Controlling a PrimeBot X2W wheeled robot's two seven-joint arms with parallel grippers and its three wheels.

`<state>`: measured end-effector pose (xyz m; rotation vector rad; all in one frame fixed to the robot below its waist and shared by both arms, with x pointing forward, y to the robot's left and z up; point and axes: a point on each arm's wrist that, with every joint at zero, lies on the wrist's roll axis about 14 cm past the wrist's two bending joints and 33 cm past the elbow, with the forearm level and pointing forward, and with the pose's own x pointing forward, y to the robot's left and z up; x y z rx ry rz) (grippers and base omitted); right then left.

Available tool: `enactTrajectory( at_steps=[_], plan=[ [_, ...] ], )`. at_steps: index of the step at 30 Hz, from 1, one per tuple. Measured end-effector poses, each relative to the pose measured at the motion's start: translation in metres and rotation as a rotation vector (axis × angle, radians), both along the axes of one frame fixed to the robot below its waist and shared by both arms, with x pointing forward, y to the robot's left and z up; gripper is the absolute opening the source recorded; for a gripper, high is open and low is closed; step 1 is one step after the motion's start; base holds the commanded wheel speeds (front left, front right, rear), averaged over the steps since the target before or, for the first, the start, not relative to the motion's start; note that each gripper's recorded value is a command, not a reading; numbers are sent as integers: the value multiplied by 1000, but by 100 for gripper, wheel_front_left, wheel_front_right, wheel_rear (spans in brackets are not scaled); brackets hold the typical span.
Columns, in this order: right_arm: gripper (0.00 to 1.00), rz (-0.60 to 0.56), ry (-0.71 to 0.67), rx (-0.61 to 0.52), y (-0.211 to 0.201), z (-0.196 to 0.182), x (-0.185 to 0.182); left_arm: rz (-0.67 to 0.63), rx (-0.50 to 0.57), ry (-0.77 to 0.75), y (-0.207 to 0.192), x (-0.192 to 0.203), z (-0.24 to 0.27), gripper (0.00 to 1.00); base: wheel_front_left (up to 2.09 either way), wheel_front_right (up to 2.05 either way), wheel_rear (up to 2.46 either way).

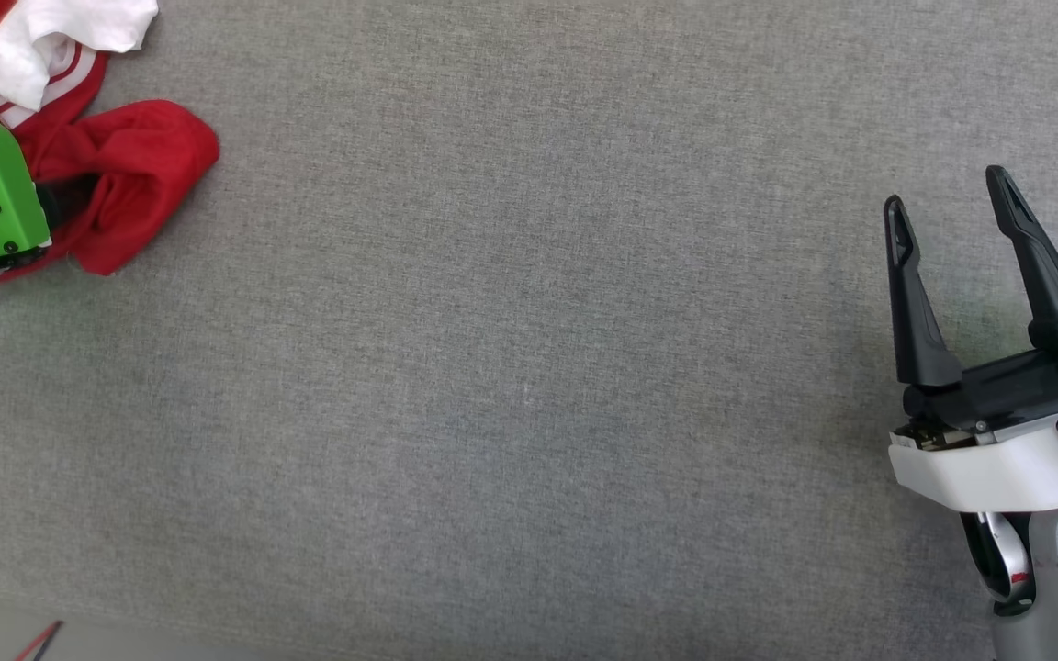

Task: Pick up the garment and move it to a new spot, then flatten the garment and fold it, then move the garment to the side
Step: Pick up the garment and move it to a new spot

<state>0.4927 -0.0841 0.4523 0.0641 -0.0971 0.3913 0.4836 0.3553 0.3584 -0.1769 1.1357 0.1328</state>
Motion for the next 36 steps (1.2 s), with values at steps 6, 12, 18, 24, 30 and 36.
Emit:
enactTrajectory(
  at_steps=[6, 12, 18, 24, 30, 36],
  plan=[
    [100, 1, -13, 4, 1, 5, 2, -34, 18, -47, -4, 2, 3, 0, 0, 0, 0],
    [100, -9, -47, 18, 1, 24, -1, -96, 49, -230, -14, 18, 39, 0, 0, 0, 0],
    [100, -20, -81, 41, 1, 49, -13, -225, 94, -433, -33, 33, 104, 0, 0, 0, 0],
    [100, -57, -141, 58, -8, 80, -23, -401, 123, -614, -78, 42, 169, 0, 0, 0, 0],
    [100, -134, -168, 56, -32, 96, -35, -603, 109, -730, -149, 50, 198, 0, 0, 0, 0],
    [100, -233, -179, 33, -66, 104, -49, -819, 22, -833, -246, 52, 213, 0, 0, 0, 0]
  ],
)
